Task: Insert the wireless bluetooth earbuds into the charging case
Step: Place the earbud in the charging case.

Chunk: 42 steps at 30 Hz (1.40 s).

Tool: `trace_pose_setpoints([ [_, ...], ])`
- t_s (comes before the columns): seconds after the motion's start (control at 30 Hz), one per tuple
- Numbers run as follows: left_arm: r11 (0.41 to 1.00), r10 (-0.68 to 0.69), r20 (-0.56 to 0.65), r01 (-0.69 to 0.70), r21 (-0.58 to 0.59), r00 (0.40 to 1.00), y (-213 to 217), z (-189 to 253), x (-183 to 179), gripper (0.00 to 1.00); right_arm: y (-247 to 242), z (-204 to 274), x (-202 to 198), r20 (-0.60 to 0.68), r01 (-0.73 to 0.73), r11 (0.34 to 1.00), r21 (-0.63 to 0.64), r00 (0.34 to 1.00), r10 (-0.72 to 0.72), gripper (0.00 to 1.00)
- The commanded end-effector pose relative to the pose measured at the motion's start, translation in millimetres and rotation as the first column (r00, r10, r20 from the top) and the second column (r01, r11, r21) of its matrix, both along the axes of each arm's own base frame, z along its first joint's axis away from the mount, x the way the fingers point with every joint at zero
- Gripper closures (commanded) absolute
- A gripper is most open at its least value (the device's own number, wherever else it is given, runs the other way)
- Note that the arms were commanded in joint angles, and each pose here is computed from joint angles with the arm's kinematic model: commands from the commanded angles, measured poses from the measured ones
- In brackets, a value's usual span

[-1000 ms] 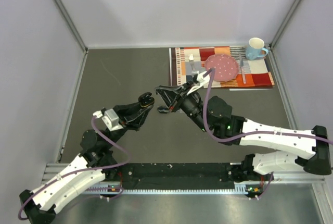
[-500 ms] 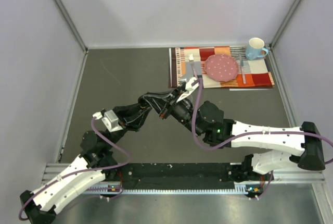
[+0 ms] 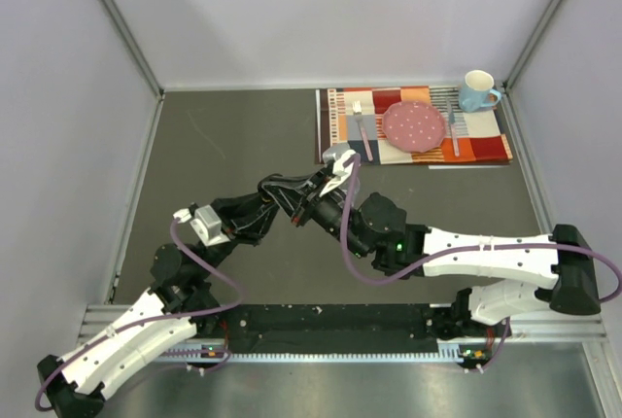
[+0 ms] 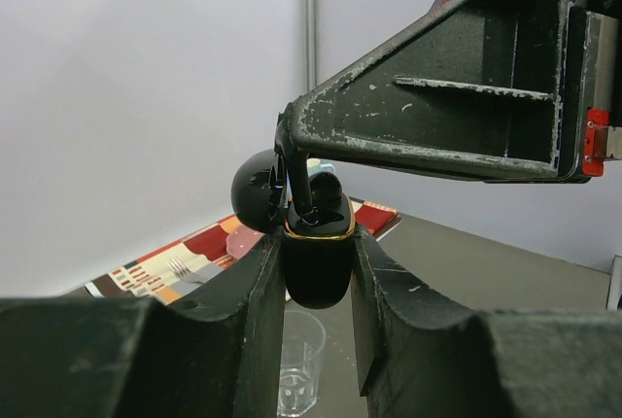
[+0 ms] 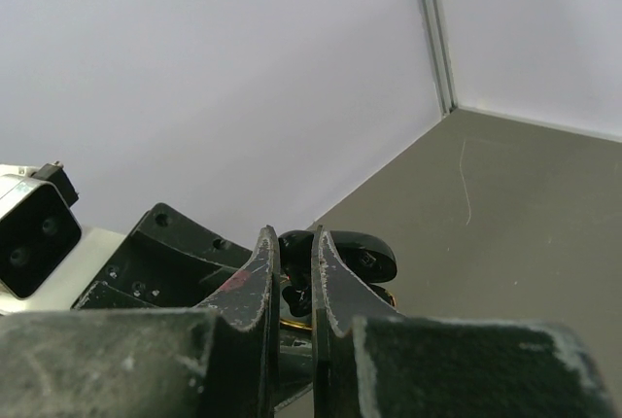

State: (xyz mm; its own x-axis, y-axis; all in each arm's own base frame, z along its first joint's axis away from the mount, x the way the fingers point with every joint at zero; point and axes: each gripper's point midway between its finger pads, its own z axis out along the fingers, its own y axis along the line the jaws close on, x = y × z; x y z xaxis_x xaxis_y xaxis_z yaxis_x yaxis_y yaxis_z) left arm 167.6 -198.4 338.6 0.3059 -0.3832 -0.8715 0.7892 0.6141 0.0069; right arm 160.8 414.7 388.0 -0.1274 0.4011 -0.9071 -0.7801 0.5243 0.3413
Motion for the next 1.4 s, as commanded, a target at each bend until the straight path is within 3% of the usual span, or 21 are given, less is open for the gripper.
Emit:
trace_pose_setpoints([
  [0.0, 0.998, -0.001, 0.043, 0.004, -0.067, 0.999, 5.7, 21.4, -4.7, 1.0, 0.1, 20.7, -5.9, 0.013, -0.009, 0.998, 0.064, 1.0, 0.008, 1.0],
  [1.03, 0.993, 0.013, 0.031, -0.01, -0.116, 0.999, 9.1, 24.5, -1.0, 1.0, 16.1, 10.9, -12.1, -0.034, -0.048, 0.996, 0.071, 0.998, 0.05, 1.0],
  [1.37, 0.984, 0.045, 0.042, -0.036, -0.175, 0.998, 20.1, 31.7, -2.0, 1.0, 9.6, -18.2, -7.7, -0.093, -0.013, 1.0, 0.013, 0.996, 0.014, 1.0],
])
